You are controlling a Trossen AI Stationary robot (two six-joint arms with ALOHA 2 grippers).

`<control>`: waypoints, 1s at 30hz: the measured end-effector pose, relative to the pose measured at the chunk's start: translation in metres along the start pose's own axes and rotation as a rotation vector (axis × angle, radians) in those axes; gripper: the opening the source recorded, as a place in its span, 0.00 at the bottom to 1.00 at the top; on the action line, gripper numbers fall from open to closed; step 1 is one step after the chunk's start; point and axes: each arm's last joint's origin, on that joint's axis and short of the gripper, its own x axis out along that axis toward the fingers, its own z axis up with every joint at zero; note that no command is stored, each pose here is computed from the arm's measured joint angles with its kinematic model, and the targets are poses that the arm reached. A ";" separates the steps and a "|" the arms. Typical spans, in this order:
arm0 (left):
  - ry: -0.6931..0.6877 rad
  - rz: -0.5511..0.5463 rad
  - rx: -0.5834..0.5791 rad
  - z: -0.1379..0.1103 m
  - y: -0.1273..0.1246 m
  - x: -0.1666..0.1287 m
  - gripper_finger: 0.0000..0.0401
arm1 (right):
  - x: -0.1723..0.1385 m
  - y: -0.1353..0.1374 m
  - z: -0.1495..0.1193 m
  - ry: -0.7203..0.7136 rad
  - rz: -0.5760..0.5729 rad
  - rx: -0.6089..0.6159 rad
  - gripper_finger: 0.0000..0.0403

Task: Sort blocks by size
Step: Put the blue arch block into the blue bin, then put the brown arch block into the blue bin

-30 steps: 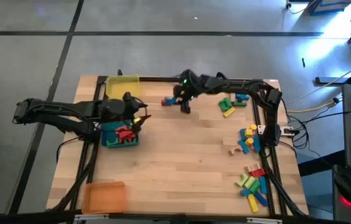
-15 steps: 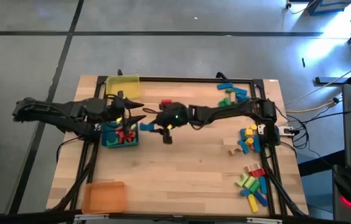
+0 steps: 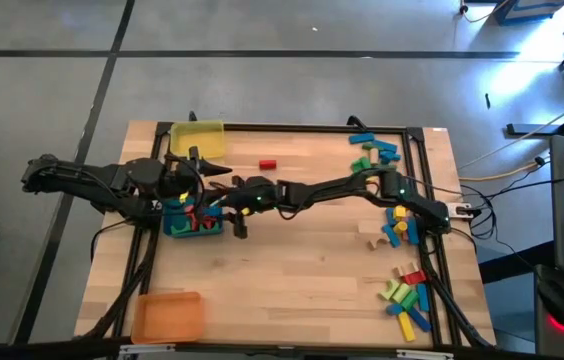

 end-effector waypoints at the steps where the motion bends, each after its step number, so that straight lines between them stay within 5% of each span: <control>1: 0.002 0.000 0.000 0.000 0.000 0.000 0.57 | 0.006 -0.001 -0.002 -0.009 0.000 0.000 0.35; 16: 0.017 0.004 0.010 -0.002 0.000 0.000 0.57 | 0.029 -0.011 -0.026 0.019 -0.080 0.024 0.37; 30: 0.009 0.000 0.027 -0.001 0.000 0.000 0.57 | 0.018 -0.011 -0.009 0.069 -0.145 0.019 0.69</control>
